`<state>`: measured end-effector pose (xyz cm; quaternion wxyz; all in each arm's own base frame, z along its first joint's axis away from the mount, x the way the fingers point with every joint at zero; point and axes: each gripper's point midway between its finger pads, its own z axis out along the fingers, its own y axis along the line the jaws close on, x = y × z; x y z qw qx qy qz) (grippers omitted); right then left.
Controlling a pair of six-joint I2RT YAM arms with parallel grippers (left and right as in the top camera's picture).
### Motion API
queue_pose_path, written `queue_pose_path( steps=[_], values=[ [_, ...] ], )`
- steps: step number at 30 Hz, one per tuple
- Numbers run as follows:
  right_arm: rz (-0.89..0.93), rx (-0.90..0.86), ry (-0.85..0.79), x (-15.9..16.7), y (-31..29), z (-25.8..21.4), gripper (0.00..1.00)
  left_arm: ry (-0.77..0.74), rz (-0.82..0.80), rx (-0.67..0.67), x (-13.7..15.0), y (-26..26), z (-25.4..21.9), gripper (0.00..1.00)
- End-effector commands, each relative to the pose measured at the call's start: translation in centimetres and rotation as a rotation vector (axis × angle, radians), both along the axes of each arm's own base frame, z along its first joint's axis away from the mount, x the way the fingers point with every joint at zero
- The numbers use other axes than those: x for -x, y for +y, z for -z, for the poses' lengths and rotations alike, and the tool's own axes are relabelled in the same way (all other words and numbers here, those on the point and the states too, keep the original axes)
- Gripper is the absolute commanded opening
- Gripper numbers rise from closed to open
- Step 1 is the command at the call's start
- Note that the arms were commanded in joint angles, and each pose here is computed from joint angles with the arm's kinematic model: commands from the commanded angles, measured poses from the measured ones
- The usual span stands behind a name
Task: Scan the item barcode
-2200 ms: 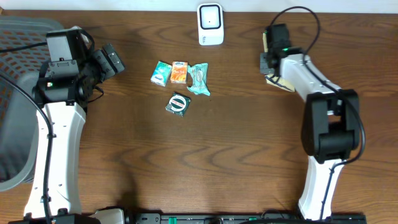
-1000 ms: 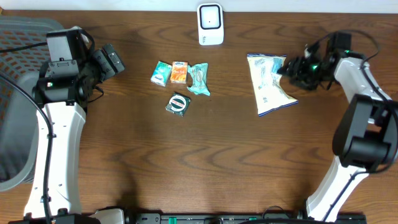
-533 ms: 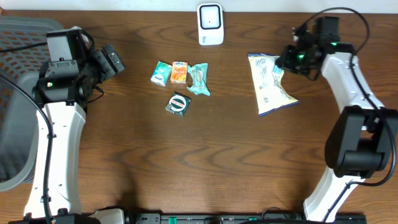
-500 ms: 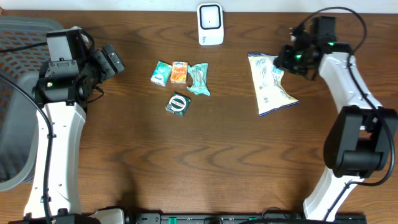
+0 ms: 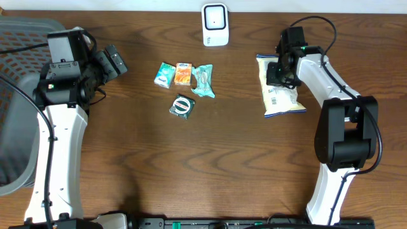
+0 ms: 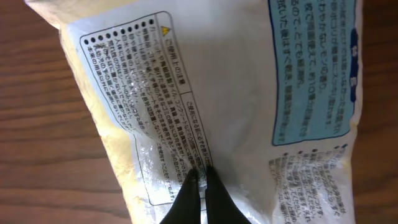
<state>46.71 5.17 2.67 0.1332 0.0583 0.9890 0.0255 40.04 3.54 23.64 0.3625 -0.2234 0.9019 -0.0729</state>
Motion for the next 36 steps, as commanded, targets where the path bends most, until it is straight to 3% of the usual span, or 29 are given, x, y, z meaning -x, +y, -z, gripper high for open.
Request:
queue_pose_path(
  steps=[1,12,27,36],
  values=[
    [0.053,0.129,0.030,0.4,-2.8,0.9,0.01,0.003,-0.011,-0.009,0.0,0.3,0.0,0.98],
    [0.020,0.132,-0.080,-1.5,-2.8,-7.5,0.03,0.003,-0.011,-0.009,0.0,0.3,0.0,0.98],
    [0.041,0.069,0.150,5.3,-2.3,2.4,0.01,0.003,-0.011,-0.009,0.0,0.3,0.0,0.97],
    [-0.013,-0.252,0.000,1.5,4.5,0.7,0.01,0.003,-0.011,-0.009,0.0,0.3,0.0,0.98]
  ],
)
